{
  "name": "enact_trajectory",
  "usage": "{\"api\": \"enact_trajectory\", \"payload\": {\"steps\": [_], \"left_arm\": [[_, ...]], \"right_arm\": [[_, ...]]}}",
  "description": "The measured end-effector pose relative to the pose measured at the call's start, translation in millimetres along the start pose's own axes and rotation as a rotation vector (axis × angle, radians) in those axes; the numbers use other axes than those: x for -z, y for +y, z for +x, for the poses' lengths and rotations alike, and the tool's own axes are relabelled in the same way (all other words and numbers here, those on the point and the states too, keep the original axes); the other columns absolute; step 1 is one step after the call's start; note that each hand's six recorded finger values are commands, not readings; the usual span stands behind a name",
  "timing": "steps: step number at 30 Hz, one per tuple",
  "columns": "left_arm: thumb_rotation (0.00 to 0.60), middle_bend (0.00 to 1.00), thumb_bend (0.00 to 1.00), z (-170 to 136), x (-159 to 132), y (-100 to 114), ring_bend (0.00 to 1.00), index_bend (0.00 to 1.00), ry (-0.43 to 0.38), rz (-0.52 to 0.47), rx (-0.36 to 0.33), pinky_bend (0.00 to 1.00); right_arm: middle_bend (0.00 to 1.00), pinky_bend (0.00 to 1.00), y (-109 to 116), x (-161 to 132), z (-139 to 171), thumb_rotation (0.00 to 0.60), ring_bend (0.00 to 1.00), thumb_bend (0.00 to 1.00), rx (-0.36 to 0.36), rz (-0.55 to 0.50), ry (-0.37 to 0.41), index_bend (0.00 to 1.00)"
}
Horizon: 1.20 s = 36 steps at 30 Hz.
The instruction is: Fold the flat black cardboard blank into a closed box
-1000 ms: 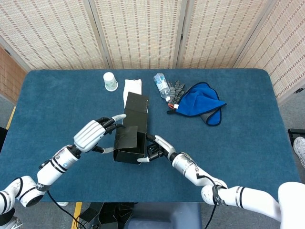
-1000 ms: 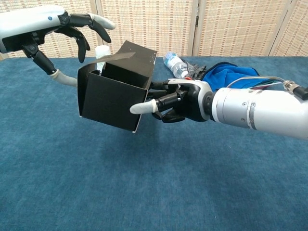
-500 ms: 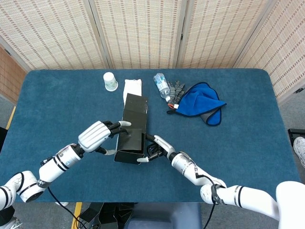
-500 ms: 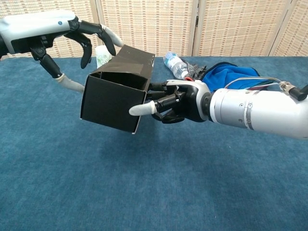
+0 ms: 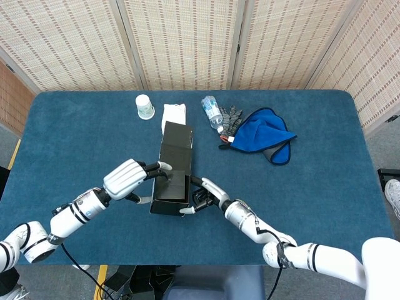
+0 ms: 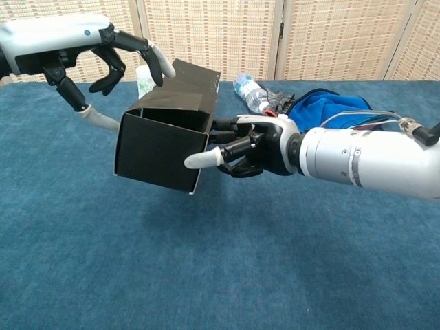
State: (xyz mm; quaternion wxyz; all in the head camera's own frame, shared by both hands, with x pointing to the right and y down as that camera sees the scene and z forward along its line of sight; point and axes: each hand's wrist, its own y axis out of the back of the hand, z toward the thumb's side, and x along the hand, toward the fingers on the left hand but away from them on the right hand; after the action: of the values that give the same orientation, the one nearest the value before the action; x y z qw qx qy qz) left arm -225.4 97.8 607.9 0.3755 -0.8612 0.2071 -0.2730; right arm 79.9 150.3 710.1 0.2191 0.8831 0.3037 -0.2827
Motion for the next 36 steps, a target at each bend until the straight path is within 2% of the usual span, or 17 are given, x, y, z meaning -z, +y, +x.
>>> {"api": "enact_trajectory", "payload": {"steps": [11,23,36], "left_arm": [[0.6,0.22,0.04,3,-3,-8,0.75,0.33,-0.017,0.047,0.067,0.59],[0.6,0.22,0.04,0,-7,-20,0.75,0.38,-0.032,0.127,0.14,0.59],[0.6,0.32,0.21,-2,-9,-41,0.75,0.46,-0.04,0.15,0.202,0.59]], "right_arm": [[0.42,1.0,2,0,-4,0.6,0.76,0.31,-0.011,0.025,-0.017,0.32],[0.42,1.0,1,0,-7,0.6,0.76,0.32,-0.021,0.049,-0.014,0.33],[0.42,1.0,3,4,-6,0.6,0.76,0.32,-0.017,0.065,-0.014,0.34]]}}
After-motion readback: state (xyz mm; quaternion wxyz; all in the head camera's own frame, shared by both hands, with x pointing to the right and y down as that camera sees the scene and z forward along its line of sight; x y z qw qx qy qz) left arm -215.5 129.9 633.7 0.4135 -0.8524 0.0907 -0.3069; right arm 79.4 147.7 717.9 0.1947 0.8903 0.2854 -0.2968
